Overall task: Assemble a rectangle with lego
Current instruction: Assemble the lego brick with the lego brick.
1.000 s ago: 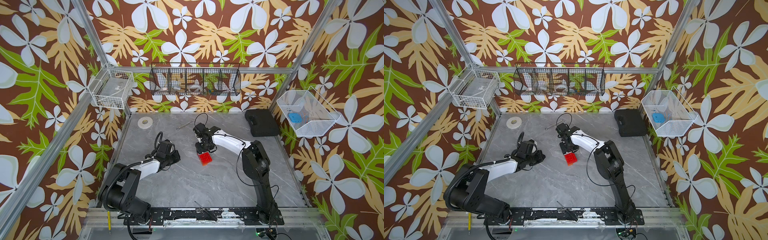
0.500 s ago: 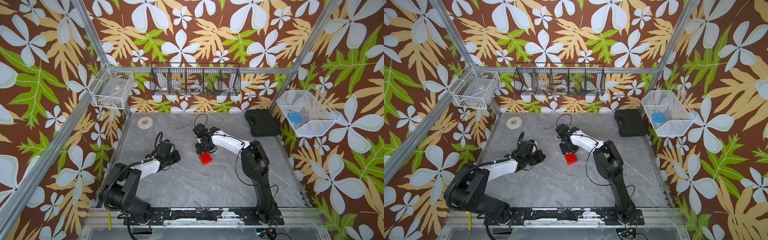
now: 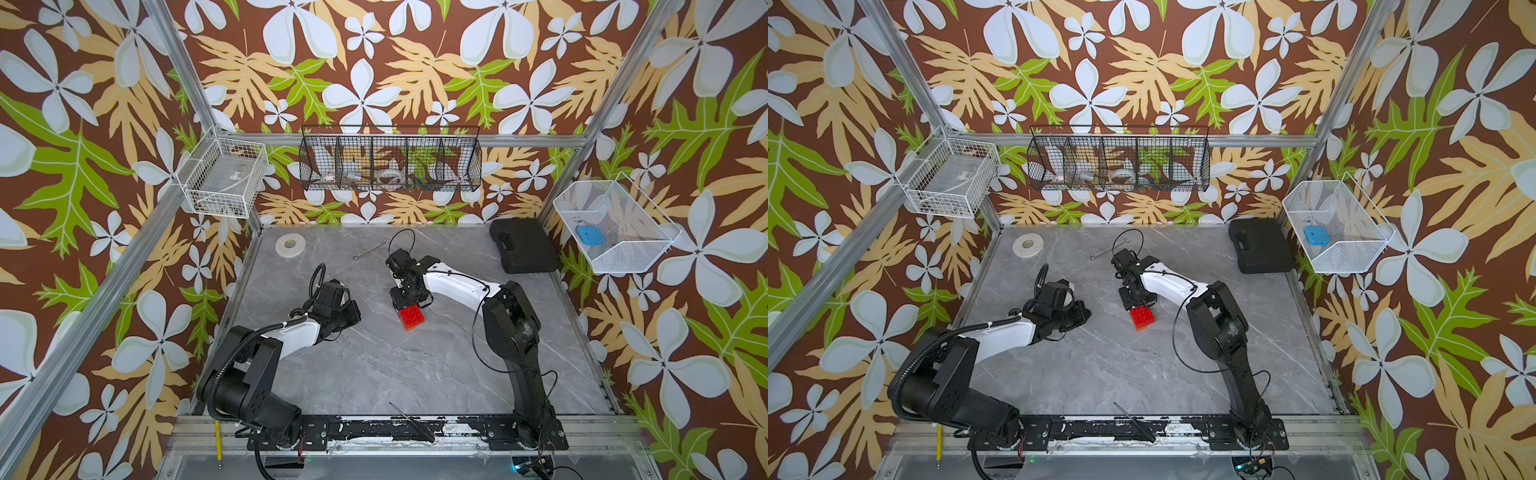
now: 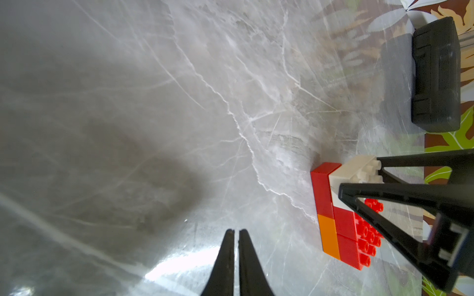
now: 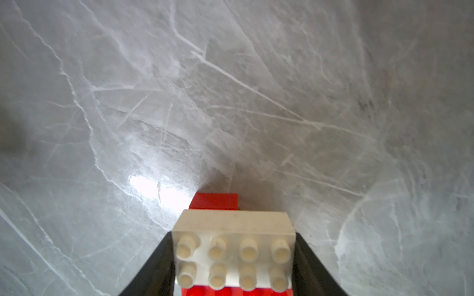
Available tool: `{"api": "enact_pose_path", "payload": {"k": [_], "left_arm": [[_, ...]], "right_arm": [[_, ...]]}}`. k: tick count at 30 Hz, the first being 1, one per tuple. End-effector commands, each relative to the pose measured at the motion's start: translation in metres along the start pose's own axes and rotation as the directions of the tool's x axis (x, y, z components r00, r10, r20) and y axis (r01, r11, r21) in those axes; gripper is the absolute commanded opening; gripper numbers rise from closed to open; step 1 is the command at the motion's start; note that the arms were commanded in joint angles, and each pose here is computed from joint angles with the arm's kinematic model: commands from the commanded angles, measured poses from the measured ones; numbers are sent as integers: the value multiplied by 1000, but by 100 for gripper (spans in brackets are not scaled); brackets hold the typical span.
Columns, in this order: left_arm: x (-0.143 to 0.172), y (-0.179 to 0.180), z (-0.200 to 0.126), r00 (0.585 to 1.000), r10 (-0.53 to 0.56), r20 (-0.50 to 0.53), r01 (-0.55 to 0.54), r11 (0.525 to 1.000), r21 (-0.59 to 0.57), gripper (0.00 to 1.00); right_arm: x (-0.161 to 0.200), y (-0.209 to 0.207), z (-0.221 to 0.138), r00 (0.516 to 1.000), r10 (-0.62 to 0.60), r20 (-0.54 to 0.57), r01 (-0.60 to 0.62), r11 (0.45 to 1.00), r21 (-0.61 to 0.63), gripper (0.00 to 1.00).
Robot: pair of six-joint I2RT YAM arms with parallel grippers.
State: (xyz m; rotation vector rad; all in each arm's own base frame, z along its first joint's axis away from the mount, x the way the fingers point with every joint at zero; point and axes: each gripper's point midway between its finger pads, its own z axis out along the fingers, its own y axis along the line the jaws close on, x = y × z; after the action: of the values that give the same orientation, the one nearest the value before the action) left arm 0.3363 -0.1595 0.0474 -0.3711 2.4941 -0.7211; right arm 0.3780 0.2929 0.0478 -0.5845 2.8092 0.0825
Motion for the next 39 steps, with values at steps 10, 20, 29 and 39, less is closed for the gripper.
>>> {"api": "enact_pose_path", "payload": {"k": [10, 20, 29, 39], "left_arm": [[-3, -2, 0, 1000, -6, 16, 6, 1000, 10, 10], [-1, 1, 0, 1000, -10, 15, 10, 1000, 5, 10], [-5, -3, -1, 1000, -11, 16, 11, 1000, 6, 10], [-10, -10, -6, 1000, -4, 1, 4, 1000, -1, 15]], "right_arm": [[25, -20, 7, 993, -71, -89, 81, 990, 114, 50], [43, -15, 21, 990, -85, -113, 98, 988, 116, 50], [23, -10, 4, 993, -102, -66, 108, 989, 103, 63], [-13, -2, -42, 991, -116, 67, 112, 991, 68, 84]]}}
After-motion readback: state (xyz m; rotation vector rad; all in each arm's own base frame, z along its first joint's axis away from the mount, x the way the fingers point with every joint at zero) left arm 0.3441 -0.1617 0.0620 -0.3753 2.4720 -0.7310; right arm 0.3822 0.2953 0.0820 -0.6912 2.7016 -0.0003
